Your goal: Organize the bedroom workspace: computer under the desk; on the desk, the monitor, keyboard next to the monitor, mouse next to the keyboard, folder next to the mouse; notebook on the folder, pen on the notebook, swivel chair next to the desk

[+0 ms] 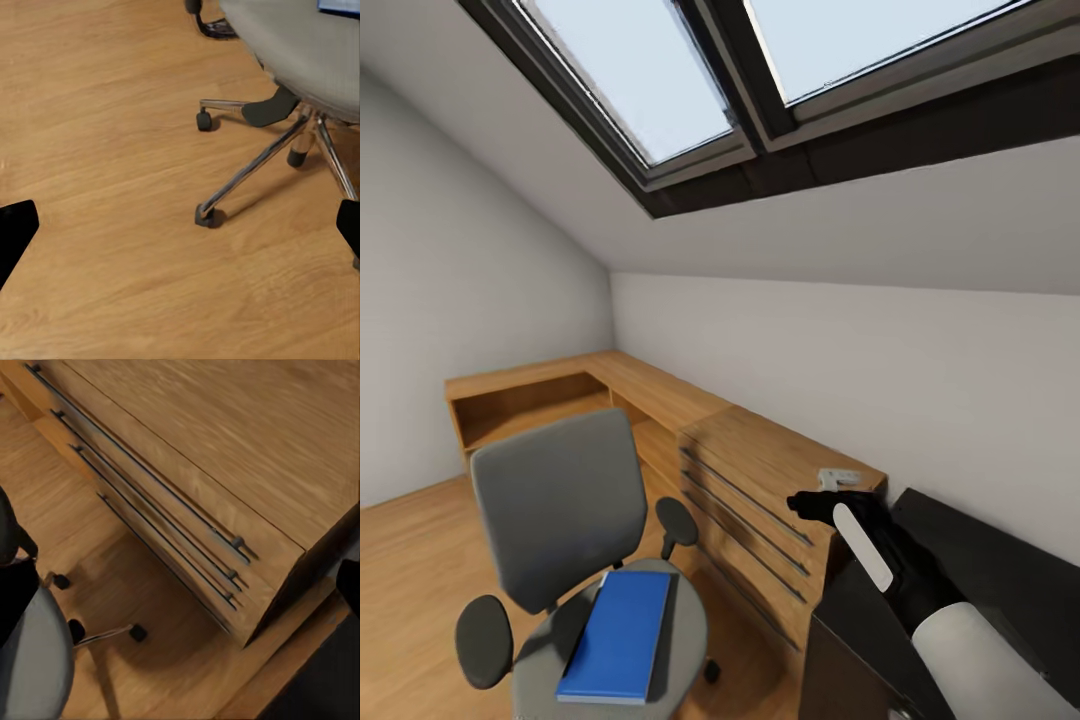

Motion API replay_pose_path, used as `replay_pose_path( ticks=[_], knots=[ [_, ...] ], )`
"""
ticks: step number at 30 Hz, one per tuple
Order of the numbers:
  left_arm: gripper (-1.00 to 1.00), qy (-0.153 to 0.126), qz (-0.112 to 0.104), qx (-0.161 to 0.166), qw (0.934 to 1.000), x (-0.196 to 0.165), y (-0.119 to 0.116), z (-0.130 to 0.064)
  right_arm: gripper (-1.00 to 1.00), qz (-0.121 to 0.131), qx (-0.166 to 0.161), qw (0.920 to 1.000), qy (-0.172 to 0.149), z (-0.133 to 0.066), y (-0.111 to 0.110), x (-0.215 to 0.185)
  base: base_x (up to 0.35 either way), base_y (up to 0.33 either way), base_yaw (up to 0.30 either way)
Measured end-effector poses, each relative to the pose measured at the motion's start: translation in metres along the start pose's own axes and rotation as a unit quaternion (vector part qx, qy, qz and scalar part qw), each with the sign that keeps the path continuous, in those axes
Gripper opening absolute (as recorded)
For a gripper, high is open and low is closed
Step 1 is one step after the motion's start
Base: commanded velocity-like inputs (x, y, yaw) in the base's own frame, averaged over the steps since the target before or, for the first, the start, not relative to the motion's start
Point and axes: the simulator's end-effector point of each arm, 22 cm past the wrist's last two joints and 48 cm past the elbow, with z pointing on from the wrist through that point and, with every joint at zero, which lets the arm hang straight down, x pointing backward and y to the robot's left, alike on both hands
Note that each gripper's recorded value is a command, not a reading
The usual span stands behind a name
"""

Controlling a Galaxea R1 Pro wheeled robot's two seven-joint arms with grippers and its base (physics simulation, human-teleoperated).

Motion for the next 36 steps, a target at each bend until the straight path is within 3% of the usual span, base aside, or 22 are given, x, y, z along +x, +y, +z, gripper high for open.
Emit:
replay_pose_path(
  ticks=[9,36],
  knots=[
    [1.0,-0.003,-0.002,0.001,1.0,-0.002,-0.001,0.001,1.0,0.0,0.0,1.0,-0.004,-0.003,0.001,-0.003,0.0,0.231,0.242],
    [1.0,-0.01,-0.005,0.001,0.9999,-0.005,-0.002,0.003,1.0,-0.001,-0.003,0.9999,-0.011,-0.009,0.005,-0.01,0.0,0.003,0.252]
  ],
)
